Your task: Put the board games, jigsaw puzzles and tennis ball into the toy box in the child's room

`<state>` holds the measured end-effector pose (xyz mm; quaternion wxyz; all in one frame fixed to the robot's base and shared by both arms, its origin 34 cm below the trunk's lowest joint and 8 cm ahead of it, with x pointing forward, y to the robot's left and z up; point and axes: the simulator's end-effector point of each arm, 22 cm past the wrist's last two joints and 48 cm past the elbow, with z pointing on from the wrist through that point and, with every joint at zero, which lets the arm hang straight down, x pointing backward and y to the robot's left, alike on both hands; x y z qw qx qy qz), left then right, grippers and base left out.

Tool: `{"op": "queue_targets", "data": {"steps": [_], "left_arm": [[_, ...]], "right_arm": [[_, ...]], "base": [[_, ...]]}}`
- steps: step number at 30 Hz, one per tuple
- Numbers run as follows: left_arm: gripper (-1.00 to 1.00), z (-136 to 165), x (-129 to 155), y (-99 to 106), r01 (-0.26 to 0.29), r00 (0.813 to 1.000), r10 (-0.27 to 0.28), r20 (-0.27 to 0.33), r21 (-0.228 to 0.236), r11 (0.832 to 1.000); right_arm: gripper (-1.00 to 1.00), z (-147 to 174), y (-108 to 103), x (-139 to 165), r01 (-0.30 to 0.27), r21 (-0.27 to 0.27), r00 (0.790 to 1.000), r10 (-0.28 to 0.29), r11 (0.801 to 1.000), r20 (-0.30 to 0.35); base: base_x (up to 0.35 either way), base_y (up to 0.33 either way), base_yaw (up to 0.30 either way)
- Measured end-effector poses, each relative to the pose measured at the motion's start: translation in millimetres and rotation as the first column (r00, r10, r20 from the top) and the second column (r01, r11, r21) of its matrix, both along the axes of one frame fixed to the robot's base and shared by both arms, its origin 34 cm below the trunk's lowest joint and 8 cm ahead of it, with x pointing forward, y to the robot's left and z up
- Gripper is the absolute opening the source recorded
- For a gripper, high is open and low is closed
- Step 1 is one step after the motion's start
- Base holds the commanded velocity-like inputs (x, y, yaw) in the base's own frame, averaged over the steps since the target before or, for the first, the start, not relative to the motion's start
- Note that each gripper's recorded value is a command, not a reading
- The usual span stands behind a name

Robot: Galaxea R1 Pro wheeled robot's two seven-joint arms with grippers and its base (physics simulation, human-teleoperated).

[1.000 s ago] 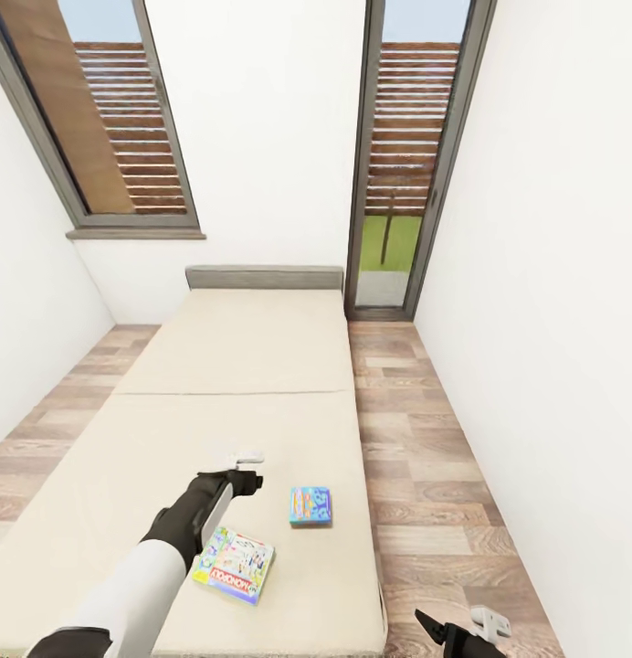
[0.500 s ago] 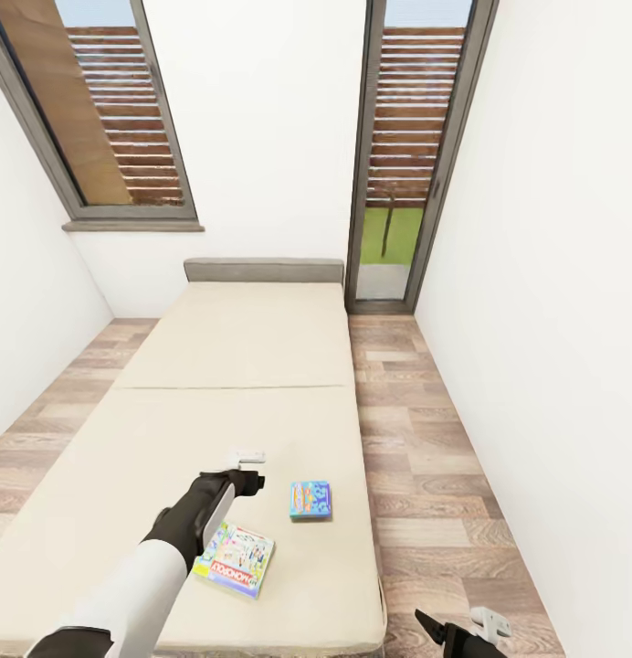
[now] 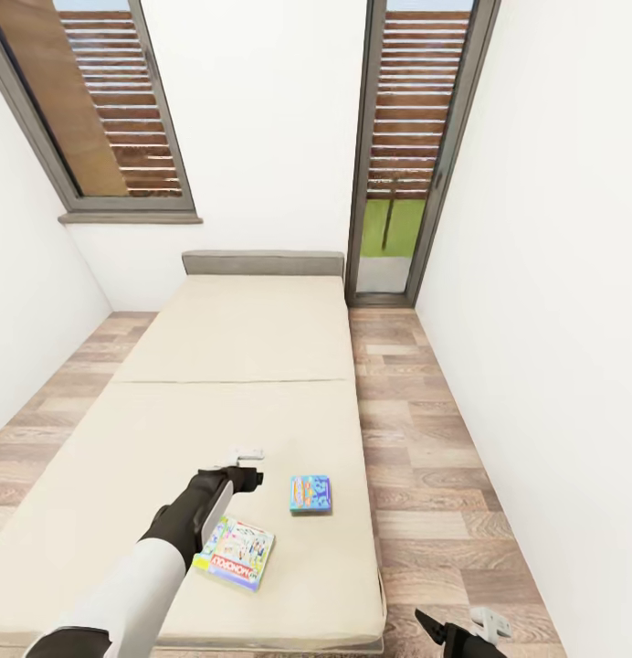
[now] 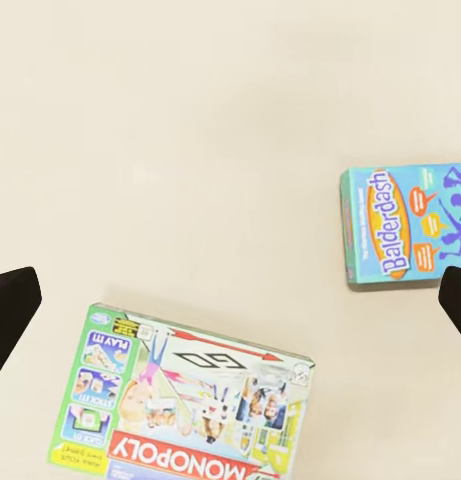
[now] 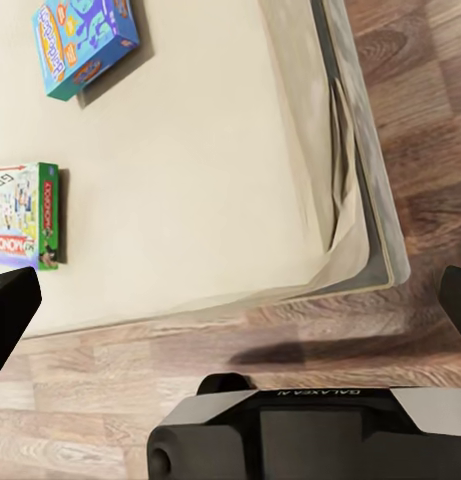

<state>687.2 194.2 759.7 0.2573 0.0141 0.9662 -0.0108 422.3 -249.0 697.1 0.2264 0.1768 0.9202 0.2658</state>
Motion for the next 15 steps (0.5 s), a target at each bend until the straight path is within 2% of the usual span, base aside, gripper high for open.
{"op": "queue_targets", "data": {"steps": [15], "left_arm": [[1.00, -3.6, 4.9, -3.5, -0.005, 1.000, 0.005, 0.005, 0.002, 1.000]], "right_arm": [[1.00, -8.0, -1.3, -7.4, 0.001, -0.004, 1.000, -0.002, 1.000, -0.026]], "base": [[0.000, 0.000, 0.000]]}}
